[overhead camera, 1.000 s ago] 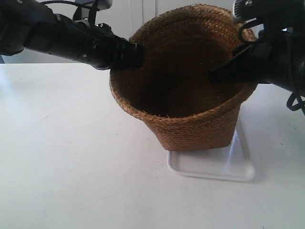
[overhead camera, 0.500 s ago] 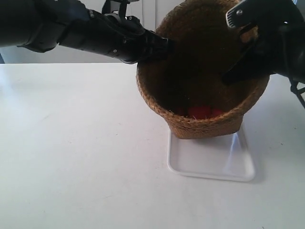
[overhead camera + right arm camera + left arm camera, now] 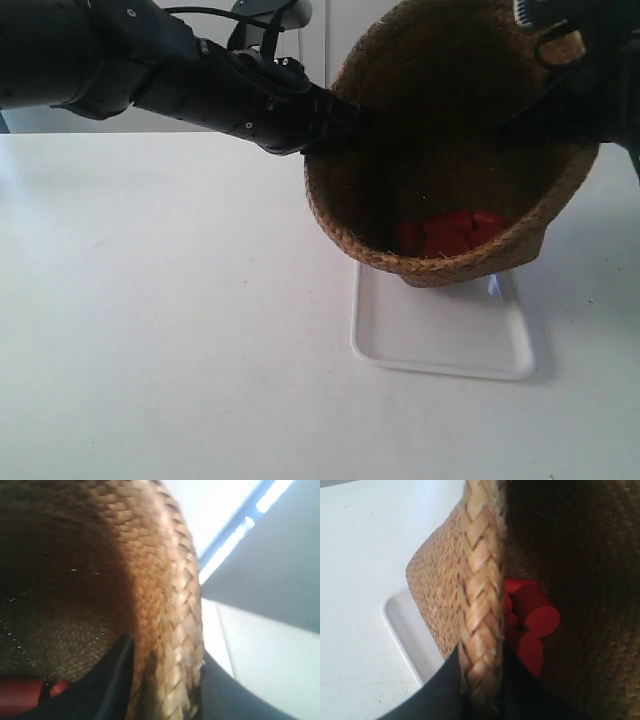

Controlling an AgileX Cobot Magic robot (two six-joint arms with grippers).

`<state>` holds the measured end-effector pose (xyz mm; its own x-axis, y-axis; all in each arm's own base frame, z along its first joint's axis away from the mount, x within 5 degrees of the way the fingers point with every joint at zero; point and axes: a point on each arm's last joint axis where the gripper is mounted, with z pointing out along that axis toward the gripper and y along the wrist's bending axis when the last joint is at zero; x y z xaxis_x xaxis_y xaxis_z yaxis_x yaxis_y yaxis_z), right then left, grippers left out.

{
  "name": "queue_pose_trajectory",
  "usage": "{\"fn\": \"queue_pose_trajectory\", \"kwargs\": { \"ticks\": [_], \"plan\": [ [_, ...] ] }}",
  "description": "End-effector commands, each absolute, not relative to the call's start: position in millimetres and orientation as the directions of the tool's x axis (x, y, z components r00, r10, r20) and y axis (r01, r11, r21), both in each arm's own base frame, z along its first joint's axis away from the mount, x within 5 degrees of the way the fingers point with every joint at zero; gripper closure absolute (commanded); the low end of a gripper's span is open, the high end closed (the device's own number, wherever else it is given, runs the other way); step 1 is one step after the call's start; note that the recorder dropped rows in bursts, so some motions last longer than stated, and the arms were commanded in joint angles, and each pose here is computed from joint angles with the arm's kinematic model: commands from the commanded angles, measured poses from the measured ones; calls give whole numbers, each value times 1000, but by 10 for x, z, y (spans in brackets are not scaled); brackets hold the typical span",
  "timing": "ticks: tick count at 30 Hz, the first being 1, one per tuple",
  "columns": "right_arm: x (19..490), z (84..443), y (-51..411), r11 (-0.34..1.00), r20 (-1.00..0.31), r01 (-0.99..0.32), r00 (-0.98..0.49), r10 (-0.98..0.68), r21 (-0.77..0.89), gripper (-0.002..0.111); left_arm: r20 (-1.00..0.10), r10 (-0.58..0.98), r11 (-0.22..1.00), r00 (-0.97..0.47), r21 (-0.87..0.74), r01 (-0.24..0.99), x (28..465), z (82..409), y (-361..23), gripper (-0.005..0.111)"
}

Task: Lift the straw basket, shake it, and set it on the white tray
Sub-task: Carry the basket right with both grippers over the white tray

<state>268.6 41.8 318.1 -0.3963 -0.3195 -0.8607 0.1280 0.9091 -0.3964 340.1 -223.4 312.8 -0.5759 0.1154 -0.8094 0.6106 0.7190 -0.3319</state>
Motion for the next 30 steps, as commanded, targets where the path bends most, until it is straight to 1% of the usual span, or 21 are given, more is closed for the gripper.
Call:
{"fn": "queue_pose_trajectory", "kwargs": {
  "ticks": [1,3,5,9,12,21,24,30],
  "plan": [
    [2615,3180,462,938,-879,85,-387,-279,-335,108,-814,115,692,-569,-346,634,3333,3219,-2297,107],
    [2611,3104,544,954,-884,-3,-375,-279,-300,108,-817,111,690,-566,-347,636,3332,3247,-2299,107],
    [2615,3014,566,954,-874,-32,-393,-287,-298,108,-821,104,688,-561,-348,636,3323,3285,-2294,107],
    [2620,2858,508,953,-853,34,-456,-253,-302,108,-853,63,700,-518,-332,632,3286,3449,-2242,107],
    [2615,2802,511,954,-847,28,-470,-250,-297,108,-859,37,706,-511,-339,621,3280,3500,-2225,107],
    [2525,2926,481,964,-877,47,-428,-217,-261,108,-827,58,681,-559,-376,628,3236,3461,-2254,107],
    [2479,2917,492,962,-875,31,-426,-231,-270,108,-814,76,676,-576,-383,629,3217,3443,-2256,107],
    [2422,2787,588,934,-828,-66,-443,-343,-352,108,-793,126,715,-596,-344,608,3220,3383,-2215,107]
  ]
}}
